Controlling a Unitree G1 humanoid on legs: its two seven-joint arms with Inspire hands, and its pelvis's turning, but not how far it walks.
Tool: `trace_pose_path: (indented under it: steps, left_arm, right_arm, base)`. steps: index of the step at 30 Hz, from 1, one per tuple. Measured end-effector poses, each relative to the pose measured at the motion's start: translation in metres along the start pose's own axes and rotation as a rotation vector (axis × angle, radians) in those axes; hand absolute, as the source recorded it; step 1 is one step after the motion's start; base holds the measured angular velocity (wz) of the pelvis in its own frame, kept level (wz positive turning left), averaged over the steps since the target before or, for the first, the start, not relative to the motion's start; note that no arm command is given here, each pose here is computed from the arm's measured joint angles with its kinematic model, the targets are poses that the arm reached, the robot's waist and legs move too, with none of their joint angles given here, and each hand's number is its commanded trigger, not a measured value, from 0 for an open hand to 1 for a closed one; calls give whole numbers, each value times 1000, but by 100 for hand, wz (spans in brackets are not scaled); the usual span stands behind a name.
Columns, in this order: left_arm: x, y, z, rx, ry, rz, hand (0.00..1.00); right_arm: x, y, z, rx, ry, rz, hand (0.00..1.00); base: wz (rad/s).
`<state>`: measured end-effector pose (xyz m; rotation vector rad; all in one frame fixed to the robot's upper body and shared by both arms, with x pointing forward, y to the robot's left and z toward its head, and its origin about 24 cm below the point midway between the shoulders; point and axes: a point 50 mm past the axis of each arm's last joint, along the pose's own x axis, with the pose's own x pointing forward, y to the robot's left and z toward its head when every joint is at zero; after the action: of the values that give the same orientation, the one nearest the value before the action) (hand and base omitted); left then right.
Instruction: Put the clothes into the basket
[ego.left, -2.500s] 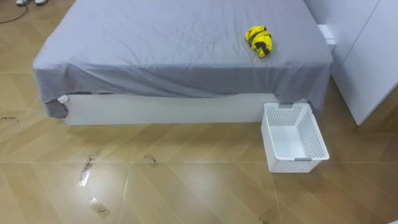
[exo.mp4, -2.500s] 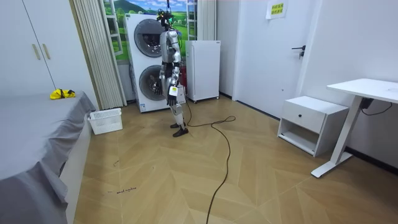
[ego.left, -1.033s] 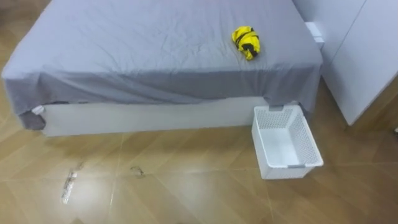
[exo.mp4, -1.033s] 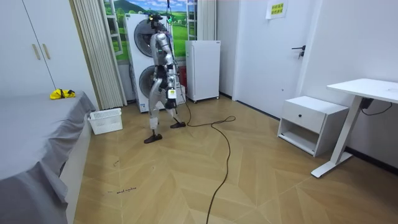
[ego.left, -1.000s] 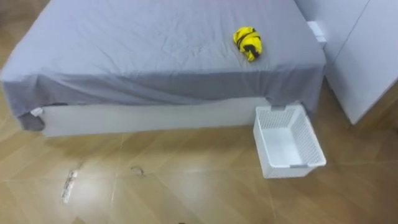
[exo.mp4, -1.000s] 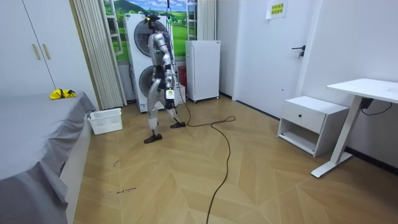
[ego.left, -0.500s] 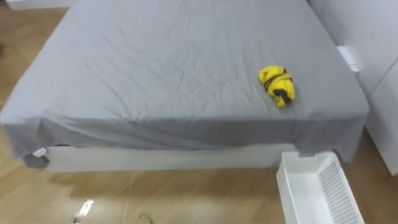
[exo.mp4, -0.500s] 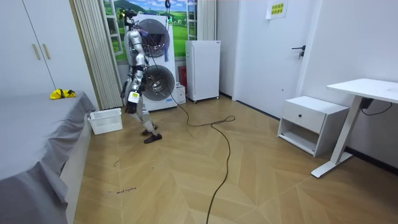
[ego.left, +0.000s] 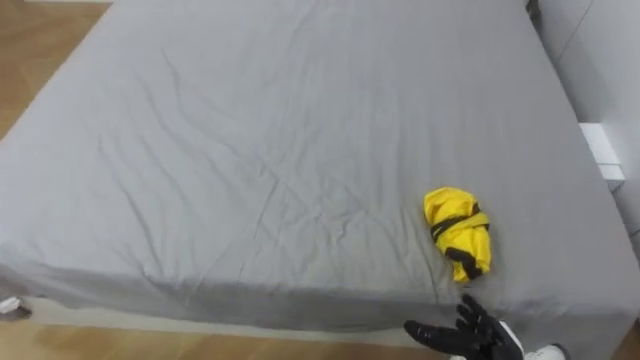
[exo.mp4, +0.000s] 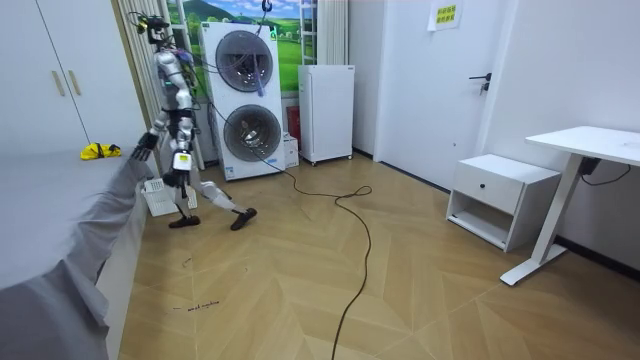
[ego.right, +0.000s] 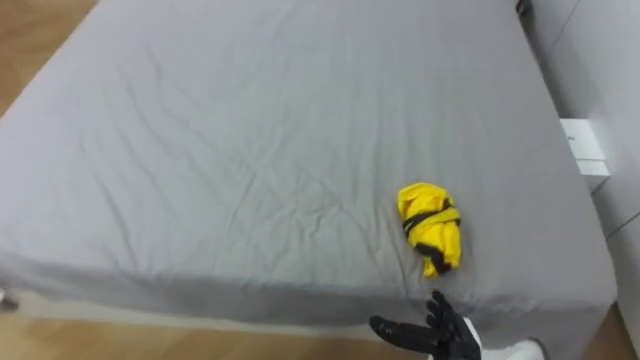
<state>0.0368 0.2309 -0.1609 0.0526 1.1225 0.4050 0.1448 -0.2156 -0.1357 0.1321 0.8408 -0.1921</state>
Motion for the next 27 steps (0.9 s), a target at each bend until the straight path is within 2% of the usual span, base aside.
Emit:
trace_pose_path:
  steps: [7, 10, 21, 27]
  left_arm:
    - [5, -5, 13, -11, -27, -9, 0]
    - [5, -5, 6, -29, 20, -1, 0]
    - [17, -19, 42, 42, -8, -49, 0]
    - [18, -18, 45, 47, 10, -50, 0]
  right_arm:
    - [6, -3, 15, -22, -17, -68, 0]
    - [6, -4, 16, -26, -10, -109, 0]
    - [18, -2, 52, -106, -50, -283, 0]
    - [23, 2, 73, -159, -64, -355, 0]
  base:
    - [-33]
    - [-36]
    - [-5]
    - [1]
